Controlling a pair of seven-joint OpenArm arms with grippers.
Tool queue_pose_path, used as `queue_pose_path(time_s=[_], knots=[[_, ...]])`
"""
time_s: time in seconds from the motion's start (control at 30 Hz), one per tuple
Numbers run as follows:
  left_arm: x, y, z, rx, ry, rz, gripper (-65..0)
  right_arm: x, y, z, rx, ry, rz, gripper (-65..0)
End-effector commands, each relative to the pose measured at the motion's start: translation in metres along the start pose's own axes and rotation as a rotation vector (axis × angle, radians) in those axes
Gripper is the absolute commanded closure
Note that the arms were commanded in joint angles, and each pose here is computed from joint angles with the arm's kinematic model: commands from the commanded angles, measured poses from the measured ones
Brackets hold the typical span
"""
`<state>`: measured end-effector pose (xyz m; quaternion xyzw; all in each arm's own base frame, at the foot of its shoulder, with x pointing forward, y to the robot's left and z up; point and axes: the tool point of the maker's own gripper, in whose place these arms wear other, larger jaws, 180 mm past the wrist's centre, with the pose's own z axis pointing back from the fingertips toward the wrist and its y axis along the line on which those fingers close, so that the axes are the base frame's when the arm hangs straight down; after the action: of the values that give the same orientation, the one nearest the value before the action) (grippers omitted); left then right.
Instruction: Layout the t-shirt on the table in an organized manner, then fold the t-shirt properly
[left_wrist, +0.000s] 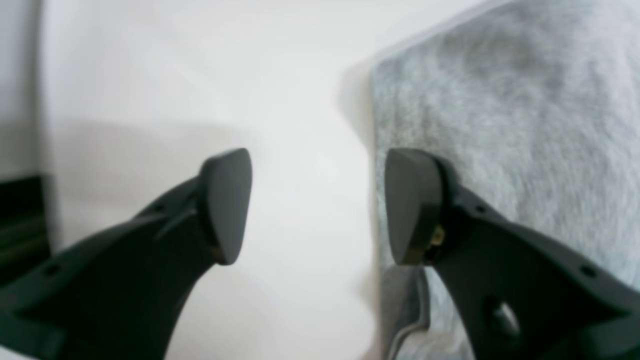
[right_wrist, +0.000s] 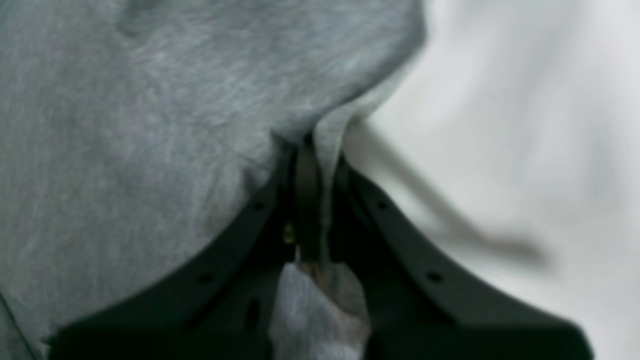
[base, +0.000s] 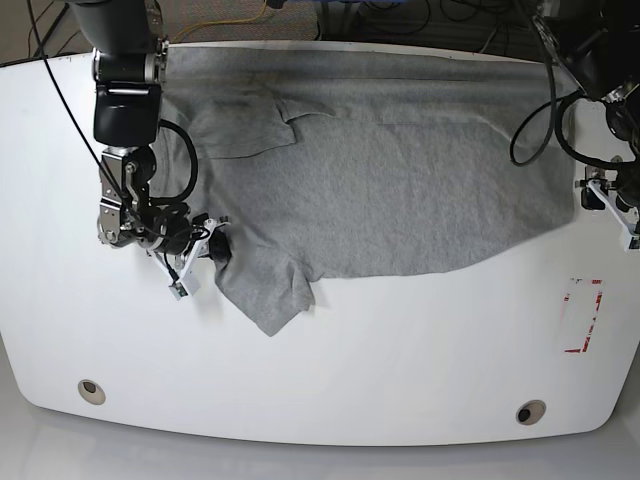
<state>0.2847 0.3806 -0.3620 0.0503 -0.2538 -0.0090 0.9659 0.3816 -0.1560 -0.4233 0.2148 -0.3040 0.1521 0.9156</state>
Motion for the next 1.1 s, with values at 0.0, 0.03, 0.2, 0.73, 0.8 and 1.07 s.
queue_pose_path(time_s=[0.0,0.03,0.2,0.73,0.8,1.07], knots=[[0.018,0.01,0.003,0.002,-0.075,0.023,-39.9,0.016,-0.006,0.007,-0.014,-0.031,0.025,-0.5],[0.018,0.01,0.001,-0.001,-0.082,0.029,-39.9,0.016,-0.005,0.007,-0.013,-0.031,0.024,-0.5],[0.014,0.004,-0.014,-0.045,-0.098,0.061,-40.0,0.008,-0.004,0.006,-0.01,-0.021,0.018,-0.5],[0.015,-0.018,-0.051,-0.173,-0.093,0.17,-40.0,-0.003,-0.004,0.005,-0.008,-0.004,0.008,-0.5],[0.018,-0.024,-0.053,-0.183,-0.088,0.151,-39.9,-0.004,-0.004,0.005,-0.008,-0.003,0.007,-0.5],[0.023,-0.052,-0.061,-0.233,-0.074,0.119,-39.7,-0.004,-0.002,0.004,-0.004,-0.004,0.005,-0.5]])
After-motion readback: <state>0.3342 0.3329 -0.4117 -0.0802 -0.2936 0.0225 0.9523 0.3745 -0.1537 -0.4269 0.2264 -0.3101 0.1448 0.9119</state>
